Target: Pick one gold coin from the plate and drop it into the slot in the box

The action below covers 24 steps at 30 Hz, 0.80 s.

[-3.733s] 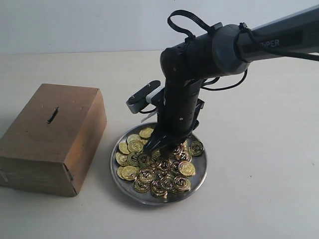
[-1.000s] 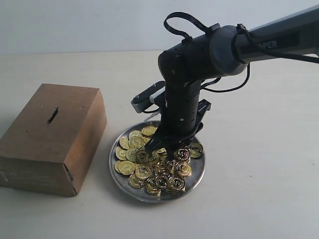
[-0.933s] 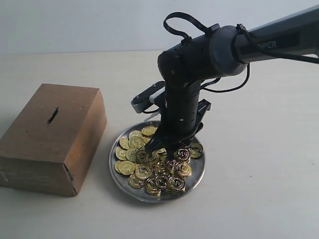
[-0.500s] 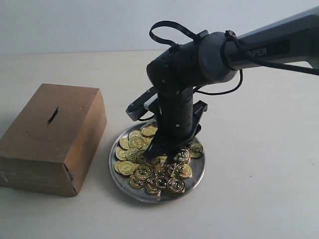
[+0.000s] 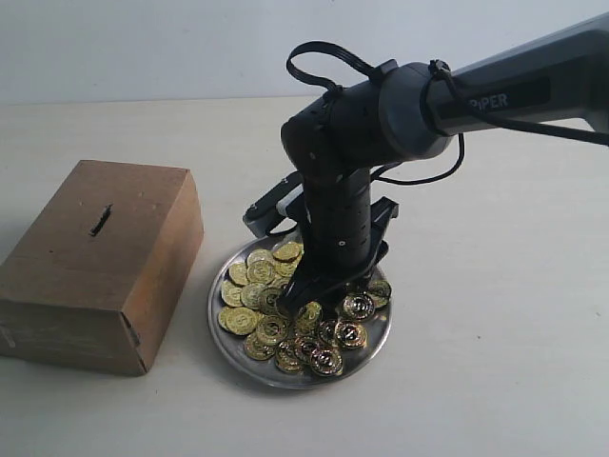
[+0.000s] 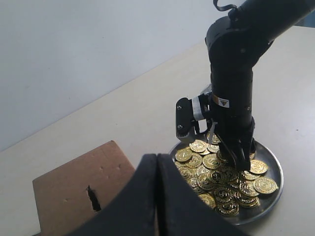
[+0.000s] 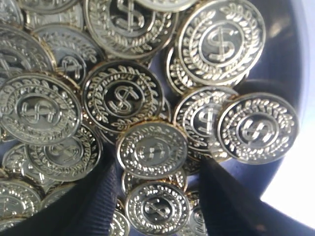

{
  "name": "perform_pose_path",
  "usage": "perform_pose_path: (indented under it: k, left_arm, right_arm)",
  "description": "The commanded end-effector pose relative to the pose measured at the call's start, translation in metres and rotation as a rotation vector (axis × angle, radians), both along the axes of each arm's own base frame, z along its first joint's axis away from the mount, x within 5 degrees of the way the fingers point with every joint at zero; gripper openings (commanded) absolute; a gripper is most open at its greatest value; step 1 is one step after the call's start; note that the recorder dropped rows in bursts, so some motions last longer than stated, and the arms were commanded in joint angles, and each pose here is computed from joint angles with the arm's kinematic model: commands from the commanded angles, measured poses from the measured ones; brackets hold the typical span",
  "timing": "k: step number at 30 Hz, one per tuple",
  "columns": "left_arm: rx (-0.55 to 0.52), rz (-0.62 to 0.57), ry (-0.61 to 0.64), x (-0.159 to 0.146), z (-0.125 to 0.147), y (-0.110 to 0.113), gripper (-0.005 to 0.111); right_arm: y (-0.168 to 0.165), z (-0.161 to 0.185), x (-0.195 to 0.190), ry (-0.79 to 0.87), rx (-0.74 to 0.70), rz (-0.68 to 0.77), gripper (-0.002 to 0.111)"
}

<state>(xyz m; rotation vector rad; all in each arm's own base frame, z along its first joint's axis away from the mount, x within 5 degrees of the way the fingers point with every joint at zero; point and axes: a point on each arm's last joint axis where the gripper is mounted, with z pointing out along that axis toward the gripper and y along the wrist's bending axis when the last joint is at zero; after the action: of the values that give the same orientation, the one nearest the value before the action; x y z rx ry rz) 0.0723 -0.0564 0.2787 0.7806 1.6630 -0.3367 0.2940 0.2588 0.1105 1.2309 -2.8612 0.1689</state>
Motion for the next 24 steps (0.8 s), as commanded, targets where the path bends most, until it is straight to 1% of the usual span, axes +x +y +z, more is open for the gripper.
perform_pose_path:
  k: [1,7,24]
  left_arm:
    - [-0.004,-0.006,-0.004,-0.0009,0.0000,-0.0003,0.000]
    - [-0.004,-0.006,-0.004,-0.0009,0.0000,-0.0003,0.000]
    - [-0.004,-0.006,-0.004,-0.0009,0.0000,-0.0003,0.000]
  right_arm:
    - [-0.0015,-0.0100,-0.0044,0.045,-0.020,-0.003,0.051]
    - [-0.0036,-0.0022,-0.0064,0.055,-0.033,-0.009,0.051]
    - [-0.0057,-0.0026,-0.0086,0.081,-0.058,0.003,0.051]
